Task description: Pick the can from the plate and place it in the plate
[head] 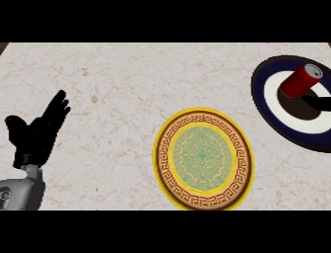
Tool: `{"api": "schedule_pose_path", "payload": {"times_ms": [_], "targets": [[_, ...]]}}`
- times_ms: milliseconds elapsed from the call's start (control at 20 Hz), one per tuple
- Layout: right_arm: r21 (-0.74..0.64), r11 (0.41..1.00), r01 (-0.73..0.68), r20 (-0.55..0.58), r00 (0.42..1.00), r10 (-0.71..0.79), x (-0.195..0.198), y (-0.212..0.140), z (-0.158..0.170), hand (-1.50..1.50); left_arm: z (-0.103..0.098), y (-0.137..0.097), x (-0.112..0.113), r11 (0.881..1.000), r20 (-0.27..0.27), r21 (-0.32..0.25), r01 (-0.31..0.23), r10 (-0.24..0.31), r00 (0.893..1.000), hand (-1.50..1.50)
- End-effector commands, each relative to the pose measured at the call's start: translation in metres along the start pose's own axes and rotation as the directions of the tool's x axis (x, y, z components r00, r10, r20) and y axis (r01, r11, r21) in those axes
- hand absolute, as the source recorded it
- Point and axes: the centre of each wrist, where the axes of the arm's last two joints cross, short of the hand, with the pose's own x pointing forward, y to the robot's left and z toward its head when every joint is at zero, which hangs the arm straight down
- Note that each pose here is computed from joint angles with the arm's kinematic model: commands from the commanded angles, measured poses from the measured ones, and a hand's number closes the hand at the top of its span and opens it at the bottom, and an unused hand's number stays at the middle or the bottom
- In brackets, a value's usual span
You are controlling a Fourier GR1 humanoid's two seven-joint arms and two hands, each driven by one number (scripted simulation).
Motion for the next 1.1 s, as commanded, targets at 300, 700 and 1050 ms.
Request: {"api": "schedule_pose_path", "payload": {"times_ms": [300,700,1050], "targets": [[-0.053,0.919,0.391,0.344,0.871,-0.350,0.045,-0.013,0.005,-1.50,-0.002,-0.001,-0.003,1.000,-0.014,0.014,-0.020,0.020,1.000,0.00],[0.082,0.758,0.647,0.130,0.747,-0.652,0.034,-0.052,0.008,-1.50,-0.008,-0.007,0.007,1.000,-0.004,0.030,-0.008,0.008,1.000,0.00],[0.089,0.742,0.665,0.138,0.730,-0.670,-0.017,-0.067,0.021,-1.50,0.002,0.001,0.000,1.000,0.008,0.013,-0.006,0.006,1.000,0.00]]}}
